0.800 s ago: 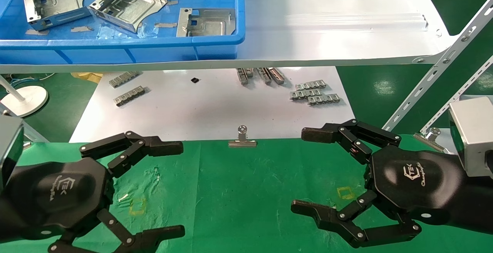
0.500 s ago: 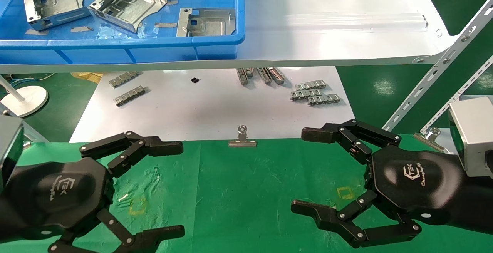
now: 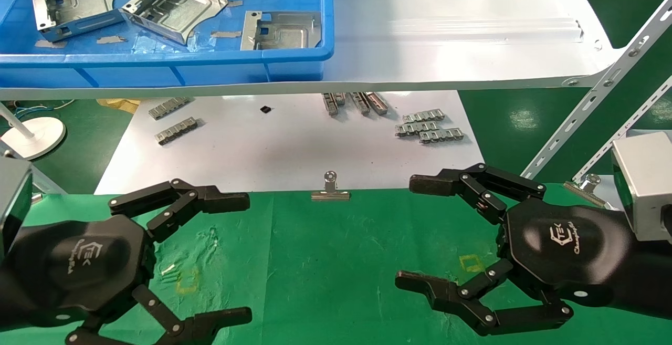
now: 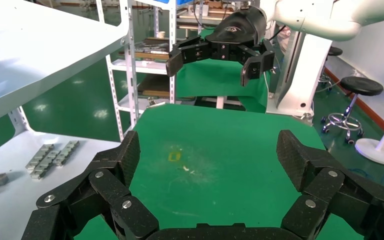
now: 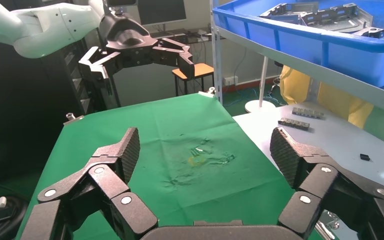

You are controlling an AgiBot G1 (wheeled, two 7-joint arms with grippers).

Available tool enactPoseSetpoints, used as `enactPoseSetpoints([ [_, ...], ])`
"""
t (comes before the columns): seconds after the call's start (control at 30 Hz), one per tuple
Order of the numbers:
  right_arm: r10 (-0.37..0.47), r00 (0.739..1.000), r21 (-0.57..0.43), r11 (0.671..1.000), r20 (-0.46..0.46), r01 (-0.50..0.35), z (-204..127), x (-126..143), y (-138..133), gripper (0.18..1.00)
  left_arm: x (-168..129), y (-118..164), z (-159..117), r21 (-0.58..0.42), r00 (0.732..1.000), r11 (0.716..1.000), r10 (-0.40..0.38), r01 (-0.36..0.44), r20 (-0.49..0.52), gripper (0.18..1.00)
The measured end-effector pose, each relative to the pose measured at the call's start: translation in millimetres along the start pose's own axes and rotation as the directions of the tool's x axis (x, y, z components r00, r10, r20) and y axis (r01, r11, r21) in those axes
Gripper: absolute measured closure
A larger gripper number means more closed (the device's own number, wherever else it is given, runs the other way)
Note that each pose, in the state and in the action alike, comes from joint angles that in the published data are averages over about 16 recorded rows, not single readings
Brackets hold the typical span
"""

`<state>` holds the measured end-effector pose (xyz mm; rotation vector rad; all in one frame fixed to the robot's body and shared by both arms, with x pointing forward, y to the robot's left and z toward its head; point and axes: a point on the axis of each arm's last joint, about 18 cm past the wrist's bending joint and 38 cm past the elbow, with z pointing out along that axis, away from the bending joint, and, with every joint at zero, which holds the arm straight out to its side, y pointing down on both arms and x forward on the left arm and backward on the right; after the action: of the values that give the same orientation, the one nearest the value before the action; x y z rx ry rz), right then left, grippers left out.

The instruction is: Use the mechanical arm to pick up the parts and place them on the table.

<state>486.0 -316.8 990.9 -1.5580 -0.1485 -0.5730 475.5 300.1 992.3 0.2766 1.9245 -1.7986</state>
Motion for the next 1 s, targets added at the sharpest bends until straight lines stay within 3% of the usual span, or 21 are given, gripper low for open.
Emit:
enactPoseSetpoints([
  [0.4,0.000,1.000,0.000,1.000,0.000,0.000,0.0,0.0,0.0,0.325,0.0,0.0,0.0,0.000,1.000,1.000,0.000,0.000,0.000,0.183],
  [1.0,0.000,1.000,0.000,1.000,0.000,0.000,0.0,0.0,0.0,0.719,0.0,0.0,0.0,0.000,1.000,1.000,0.000,0.000,0.000,0.183],
])
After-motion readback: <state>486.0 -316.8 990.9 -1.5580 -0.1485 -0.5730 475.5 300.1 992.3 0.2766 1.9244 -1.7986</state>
